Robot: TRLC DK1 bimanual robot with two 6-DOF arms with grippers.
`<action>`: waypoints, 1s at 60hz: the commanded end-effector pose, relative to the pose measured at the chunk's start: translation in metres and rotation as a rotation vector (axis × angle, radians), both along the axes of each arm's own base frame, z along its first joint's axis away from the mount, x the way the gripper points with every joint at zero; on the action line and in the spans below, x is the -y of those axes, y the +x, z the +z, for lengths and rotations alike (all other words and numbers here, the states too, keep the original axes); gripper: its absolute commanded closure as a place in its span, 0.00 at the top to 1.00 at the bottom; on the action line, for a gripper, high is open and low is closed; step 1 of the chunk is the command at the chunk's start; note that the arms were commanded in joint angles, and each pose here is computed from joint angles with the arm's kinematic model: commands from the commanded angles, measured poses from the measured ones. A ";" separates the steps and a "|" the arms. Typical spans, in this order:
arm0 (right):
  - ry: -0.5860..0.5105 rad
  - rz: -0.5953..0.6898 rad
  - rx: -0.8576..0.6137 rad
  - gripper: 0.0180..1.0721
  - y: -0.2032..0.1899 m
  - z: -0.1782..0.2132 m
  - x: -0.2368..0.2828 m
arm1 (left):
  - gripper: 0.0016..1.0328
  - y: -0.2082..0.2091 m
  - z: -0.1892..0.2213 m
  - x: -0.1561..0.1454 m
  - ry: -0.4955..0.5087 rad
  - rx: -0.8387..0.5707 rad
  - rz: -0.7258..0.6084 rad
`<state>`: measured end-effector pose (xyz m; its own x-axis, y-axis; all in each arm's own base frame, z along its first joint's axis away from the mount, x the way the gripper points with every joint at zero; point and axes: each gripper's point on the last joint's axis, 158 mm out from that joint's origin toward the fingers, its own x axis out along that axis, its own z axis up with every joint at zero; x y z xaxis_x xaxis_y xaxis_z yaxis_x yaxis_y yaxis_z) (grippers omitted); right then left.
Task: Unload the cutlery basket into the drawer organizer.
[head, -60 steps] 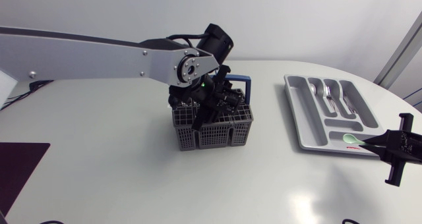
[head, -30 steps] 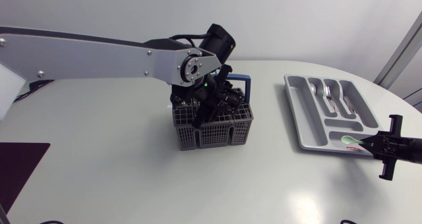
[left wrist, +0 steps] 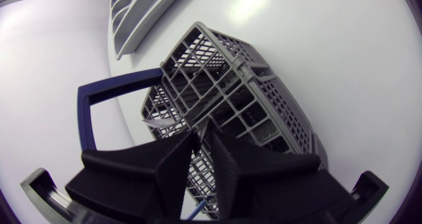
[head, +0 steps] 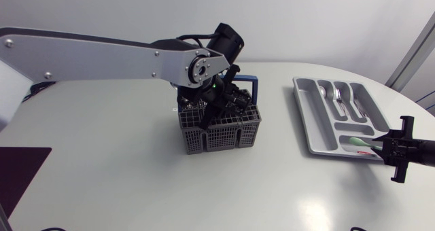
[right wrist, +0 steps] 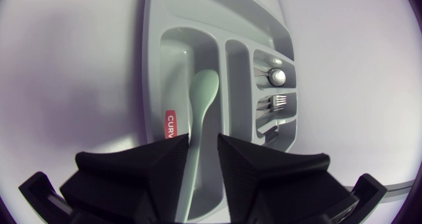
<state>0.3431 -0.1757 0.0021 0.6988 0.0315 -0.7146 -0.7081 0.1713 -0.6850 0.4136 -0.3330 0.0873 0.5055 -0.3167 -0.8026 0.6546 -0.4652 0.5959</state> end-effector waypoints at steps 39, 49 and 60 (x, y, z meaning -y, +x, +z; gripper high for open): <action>0.144 -0.058 0.199 0.95 -0.016 0.093 -0.047 | 0.13 -0.016 0.052 -0.005 -0.090 0.138 0.045; 0.209 -0.041 0.221 0.95 -0.028 0.110 -0.081 | 0.13 -0.020 0.076 -0.008 -0.162 0.187 0.069; 0.304 -0.031 0.269 0.95 -0.037 0.134 -0.123 | 0.13 -0.027 0.102 -0.006 -0.249 0.260 0.097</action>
